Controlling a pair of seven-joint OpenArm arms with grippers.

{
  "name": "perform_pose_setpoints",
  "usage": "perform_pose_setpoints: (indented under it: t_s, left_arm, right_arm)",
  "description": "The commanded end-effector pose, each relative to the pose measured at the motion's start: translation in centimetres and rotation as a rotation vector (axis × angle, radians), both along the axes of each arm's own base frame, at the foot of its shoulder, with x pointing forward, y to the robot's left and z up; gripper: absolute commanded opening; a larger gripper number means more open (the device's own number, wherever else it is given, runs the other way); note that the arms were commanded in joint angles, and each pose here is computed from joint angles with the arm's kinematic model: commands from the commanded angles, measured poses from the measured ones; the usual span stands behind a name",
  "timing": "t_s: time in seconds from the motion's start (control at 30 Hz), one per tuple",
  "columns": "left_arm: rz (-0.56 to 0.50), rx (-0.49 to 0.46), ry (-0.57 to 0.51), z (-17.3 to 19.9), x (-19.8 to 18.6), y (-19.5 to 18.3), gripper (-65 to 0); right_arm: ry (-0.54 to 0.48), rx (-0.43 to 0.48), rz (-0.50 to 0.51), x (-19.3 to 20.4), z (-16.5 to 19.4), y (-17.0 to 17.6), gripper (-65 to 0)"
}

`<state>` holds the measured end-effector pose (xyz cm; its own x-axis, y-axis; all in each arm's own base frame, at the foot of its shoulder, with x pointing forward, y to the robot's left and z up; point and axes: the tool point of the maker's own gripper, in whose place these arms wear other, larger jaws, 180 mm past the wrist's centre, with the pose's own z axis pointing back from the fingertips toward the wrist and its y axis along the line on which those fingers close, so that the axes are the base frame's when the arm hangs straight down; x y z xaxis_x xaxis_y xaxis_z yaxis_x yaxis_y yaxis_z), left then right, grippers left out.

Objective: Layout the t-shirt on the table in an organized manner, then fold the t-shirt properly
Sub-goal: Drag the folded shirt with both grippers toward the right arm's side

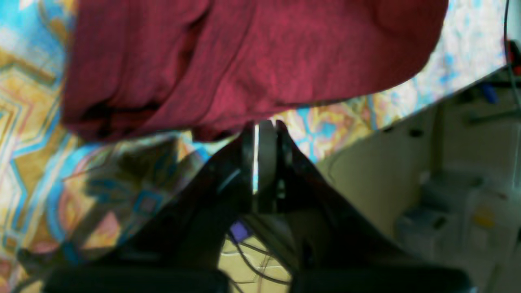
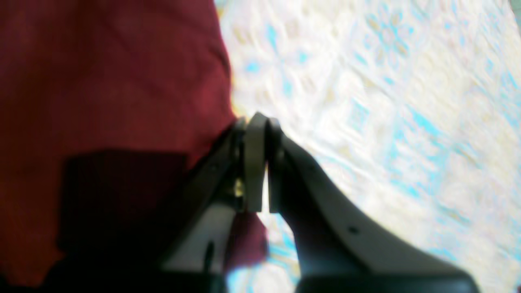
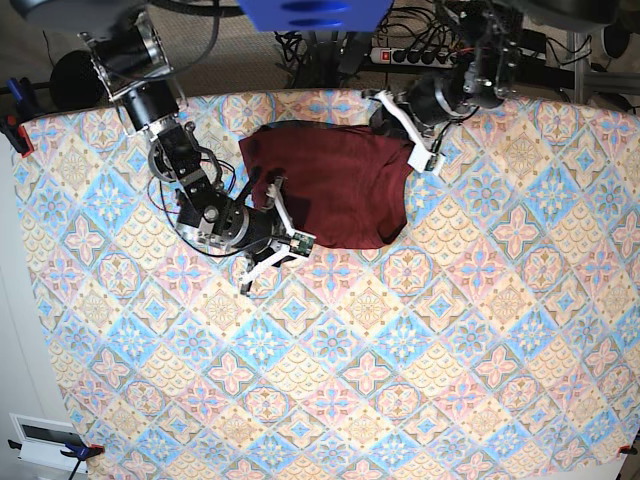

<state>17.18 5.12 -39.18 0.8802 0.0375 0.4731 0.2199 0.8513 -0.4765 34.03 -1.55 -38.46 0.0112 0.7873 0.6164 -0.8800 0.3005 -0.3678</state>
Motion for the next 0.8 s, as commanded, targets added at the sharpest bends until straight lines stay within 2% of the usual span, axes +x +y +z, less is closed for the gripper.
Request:
perform_pose_setpoints:
  t_s: [0.0, 0.13, 0.4, 0.5, 0.6, 0.77]
  left_arm:
    - [-0.003, 0.006, -0.017, 0.1, 0.2, -0.4, -65.0]
    - [-0.031, 0.088, 0.018, -2.6, 0.3, -0.7, -65.0]
    - [-0.006, 0.102, 0.053, -5.0, 3.3, -0.6, -65.0]
    - [-0.004, 0.105, 0.03, -4.7, 4.9, -0.5, -65.0]
    - [-0.002, 0.108, 0.013, -4.5, 6.1, -0.4, -65.0]
    - [0.007, 0.128, 0.033, -5.6, 8.2, 0.3, -65.0]
  right_arm:
    - [-0.015, -0.025, -0.023, 1.1, 0.2, -1.2, -64.5]
    - [0.034, -0.059, -0.038, 1.8, -1.6, -1.9, -64.6]
    - [0.059, -0.077, -0.029, 1.4, -2.5, -2.0, -64.6]
    - [0.057, -0.13, -0.048, 1.5, -2.8, -4.8, -64.6]
    - [0.078, -0.167, -0.048, -0.5, -3.8, -7.0, -64.6]
    - [0.078, -0.139, -0.057, -2.7, -3.7, -7.0, -64.6]
